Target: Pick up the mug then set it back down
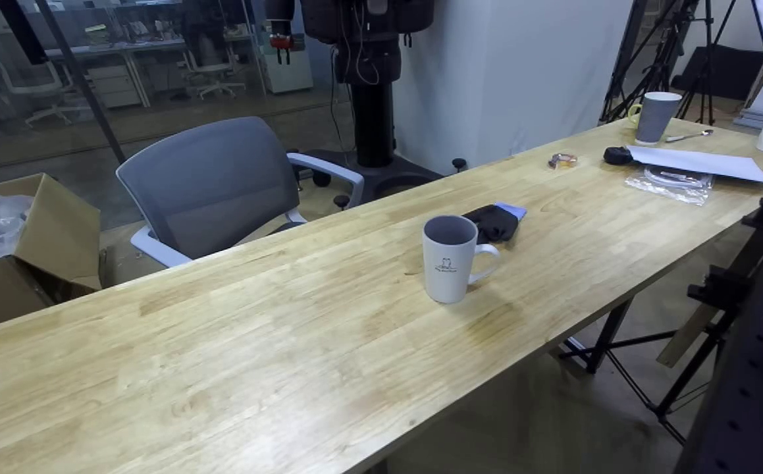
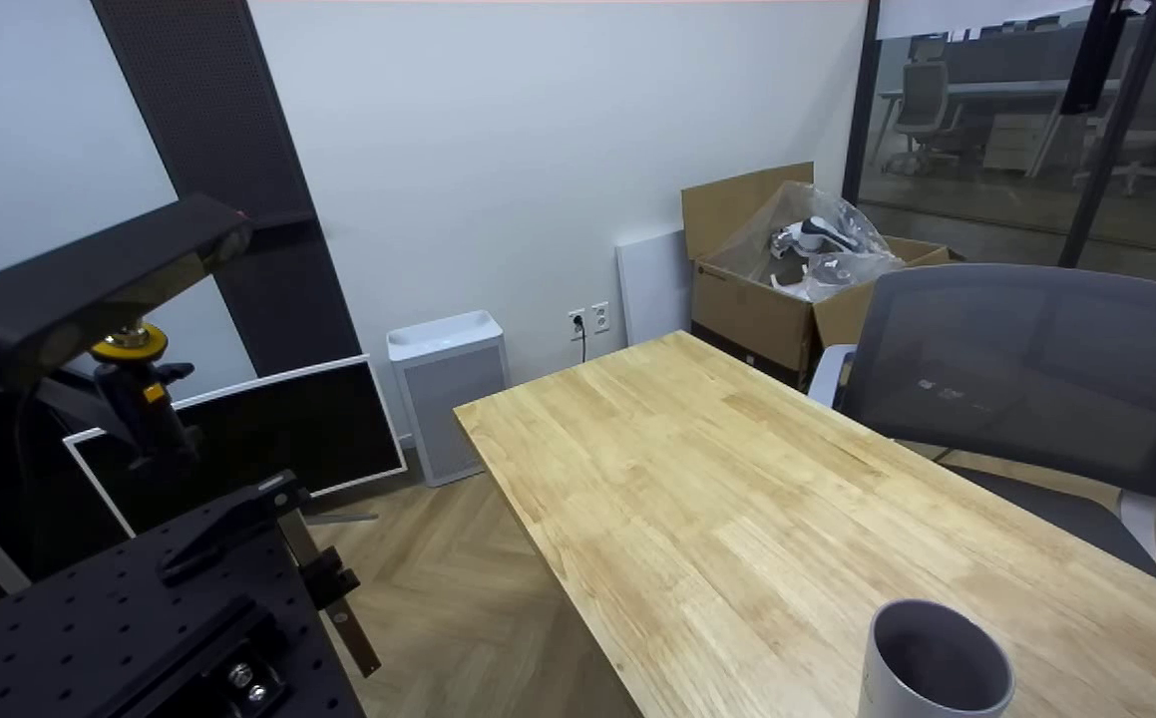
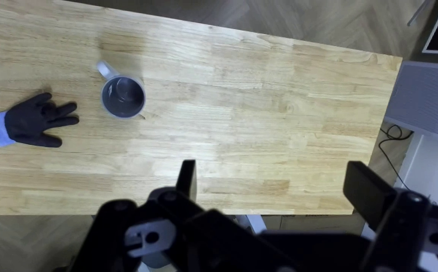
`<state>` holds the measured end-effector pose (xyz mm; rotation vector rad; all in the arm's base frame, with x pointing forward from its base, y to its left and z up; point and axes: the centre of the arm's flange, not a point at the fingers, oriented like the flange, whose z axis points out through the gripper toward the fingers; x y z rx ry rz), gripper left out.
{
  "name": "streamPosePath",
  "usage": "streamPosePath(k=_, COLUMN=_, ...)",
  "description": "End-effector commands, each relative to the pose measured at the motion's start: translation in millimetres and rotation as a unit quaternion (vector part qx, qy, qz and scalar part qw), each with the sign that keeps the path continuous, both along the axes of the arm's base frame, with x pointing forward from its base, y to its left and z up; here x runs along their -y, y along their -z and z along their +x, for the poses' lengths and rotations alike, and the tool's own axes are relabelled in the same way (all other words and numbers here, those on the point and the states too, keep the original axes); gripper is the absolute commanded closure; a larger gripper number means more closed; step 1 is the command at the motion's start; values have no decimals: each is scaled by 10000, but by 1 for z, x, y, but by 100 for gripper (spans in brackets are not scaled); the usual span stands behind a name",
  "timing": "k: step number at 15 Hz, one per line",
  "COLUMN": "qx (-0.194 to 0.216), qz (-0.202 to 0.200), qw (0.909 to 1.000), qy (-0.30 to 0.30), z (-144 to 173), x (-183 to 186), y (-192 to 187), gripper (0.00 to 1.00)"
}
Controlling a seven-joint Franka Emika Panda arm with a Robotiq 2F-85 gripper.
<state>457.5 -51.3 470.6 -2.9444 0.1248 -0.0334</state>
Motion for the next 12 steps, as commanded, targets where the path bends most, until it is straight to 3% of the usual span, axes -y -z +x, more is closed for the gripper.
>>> streamPosePath(k=1, qx=-183, qz=-313, qw=9993, qy=16, z=-1, x=8, y=18, gripper=0)
streamPosePath(k=7, qx=-255, qz=-942, qw=9952, qy=10, z=4, x=27, y=46, gripper=0)
streamPosePath(k=12, qx=-162, qz=-981, qw=9950, qy=105, z=15, x=33, y=59, gripper=0)
